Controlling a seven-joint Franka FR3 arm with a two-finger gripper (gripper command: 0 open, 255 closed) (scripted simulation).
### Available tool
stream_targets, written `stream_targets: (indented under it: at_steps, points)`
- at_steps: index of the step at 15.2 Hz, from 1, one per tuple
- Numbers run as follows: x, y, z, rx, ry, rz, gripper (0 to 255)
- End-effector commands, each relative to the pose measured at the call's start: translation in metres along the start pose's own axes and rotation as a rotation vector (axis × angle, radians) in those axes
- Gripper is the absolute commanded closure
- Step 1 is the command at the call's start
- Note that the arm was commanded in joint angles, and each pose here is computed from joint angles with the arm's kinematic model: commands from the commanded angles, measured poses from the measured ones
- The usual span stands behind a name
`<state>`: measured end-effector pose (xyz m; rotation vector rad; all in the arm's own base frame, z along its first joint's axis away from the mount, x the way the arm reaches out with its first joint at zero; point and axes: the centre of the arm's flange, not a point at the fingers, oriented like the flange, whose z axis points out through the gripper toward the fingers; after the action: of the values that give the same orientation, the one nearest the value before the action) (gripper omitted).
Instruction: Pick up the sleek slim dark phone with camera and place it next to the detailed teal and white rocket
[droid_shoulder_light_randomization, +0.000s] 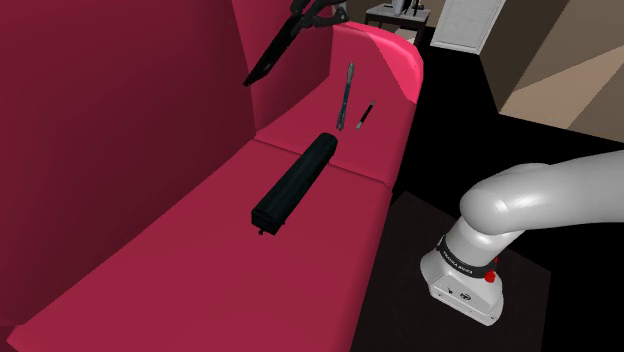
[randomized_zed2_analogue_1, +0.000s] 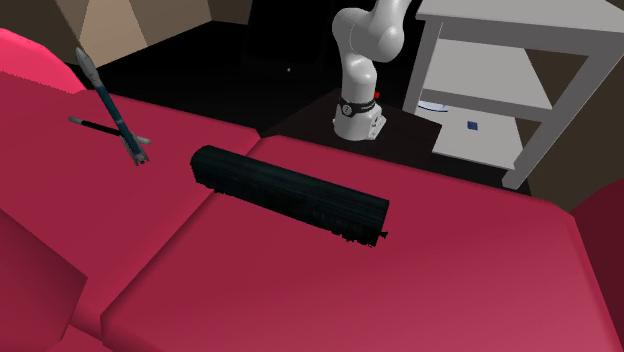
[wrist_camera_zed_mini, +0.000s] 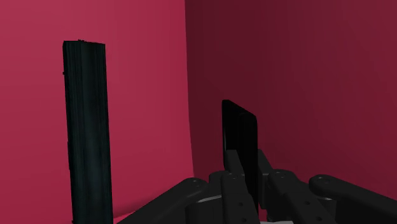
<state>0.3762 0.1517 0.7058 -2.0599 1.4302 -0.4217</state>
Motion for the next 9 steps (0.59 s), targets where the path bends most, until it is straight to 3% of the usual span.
stream_targets:
  at_steps: [1, 9]
  points:
    - [0.025, 0.001, -0.002, 0.0, 0.0, -0.002, 255]
    - [0.129, 0.011, -0.02, 0.0, 0.0, -0.002, 255]
